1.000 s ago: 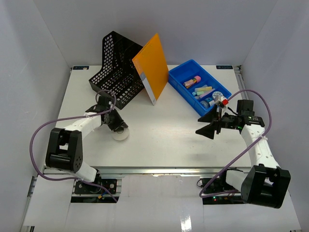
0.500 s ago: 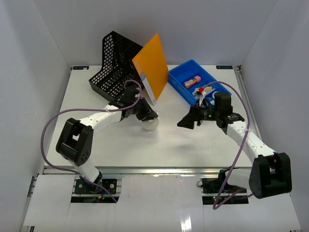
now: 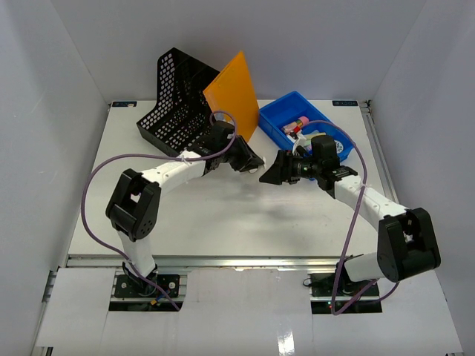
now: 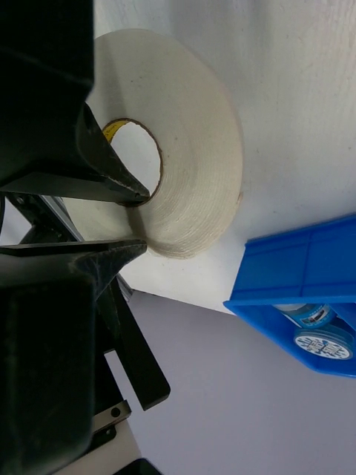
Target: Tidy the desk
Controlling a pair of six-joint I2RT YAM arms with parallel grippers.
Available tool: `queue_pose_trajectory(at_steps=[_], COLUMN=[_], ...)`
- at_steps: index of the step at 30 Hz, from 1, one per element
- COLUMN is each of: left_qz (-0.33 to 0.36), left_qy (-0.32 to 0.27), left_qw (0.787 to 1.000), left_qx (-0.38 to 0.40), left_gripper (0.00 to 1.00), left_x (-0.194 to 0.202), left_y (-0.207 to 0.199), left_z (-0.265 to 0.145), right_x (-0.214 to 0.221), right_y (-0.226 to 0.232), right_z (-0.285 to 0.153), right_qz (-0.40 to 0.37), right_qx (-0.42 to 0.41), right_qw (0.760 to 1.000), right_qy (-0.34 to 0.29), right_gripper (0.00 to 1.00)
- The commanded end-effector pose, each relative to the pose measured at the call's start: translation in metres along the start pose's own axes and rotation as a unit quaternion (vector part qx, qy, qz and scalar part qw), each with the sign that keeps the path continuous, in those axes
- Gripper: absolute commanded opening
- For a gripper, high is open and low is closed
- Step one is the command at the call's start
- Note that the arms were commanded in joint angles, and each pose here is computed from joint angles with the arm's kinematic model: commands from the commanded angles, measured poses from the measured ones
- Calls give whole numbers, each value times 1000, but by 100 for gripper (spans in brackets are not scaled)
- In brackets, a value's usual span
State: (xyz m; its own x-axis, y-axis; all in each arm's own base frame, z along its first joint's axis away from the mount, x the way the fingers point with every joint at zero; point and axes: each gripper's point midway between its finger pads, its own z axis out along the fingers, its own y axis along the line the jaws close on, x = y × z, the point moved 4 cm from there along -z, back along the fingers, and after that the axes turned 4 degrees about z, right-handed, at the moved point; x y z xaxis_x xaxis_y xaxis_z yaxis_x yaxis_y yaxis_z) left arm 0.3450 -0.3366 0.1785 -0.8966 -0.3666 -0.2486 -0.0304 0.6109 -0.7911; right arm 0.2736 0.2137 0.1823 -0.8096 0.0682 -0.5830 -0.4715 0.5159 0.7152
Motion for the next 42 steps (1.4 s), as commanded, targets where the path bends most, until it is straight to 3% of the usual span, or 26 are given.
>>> queue_pose_trajectory(at_steps=[1, 8, 12, 15, 19, 22, 24, 27, 30, 35, 42], left_qz=[1, 1, 12, 29, 89, 139, 161, 191, 219, 212, 177], left_qy=[-10, -5, -11, -20, -61, -88, -98, -127, -148, -171, -164], left_qw=[999, 999, 999, 999, 994, 984, 976, 963, 951, 945, 955], left_qx=[38, 51, 43, 25, -33, -72, -111, -140, -160, -178, -174], left_gripper=[5, 5, 5, 6, 11, 26, 47, 72, 88, 96, 96], left_x=[-6, -4, -4, -7, -18, -20, -15, -12, -8, 9, 38], left_y=[-30, -38, -35, -33, -20, -5, 18, 38, 57, 88, 118], left_z=[-5, -6, -10, -15, -26, -44, -56, -83, -108, -142, -159], right_x=[-37, -47, -46, -45, -33, -19, -9, 5, 8, 8, 5], right_y=[-1, -13, -15, -18, -20, -35, -51, -68, -71, -80, -87], right_z=[5, 18, 16, 11, 10, 16, 23, 37, 54, 82, 94], right_qz=[-20, -8, -43, -109, -239, -280, -312, -355, -412, -446, -473], right_qx=[33, 53, 54, 59, 19, -1, -3, 7, 20, 54, 82], right_qw=[998, 997, 996, 991, 971, 955, 937, 910, 879, 851, 832], right_qy=[-58, -64, -65, -57, 14, 101, 161, 217, 239, 271, 280], right_gripper=[78, 68, 67, 70, 76, 79, 79, 83, 89, 95, 96])
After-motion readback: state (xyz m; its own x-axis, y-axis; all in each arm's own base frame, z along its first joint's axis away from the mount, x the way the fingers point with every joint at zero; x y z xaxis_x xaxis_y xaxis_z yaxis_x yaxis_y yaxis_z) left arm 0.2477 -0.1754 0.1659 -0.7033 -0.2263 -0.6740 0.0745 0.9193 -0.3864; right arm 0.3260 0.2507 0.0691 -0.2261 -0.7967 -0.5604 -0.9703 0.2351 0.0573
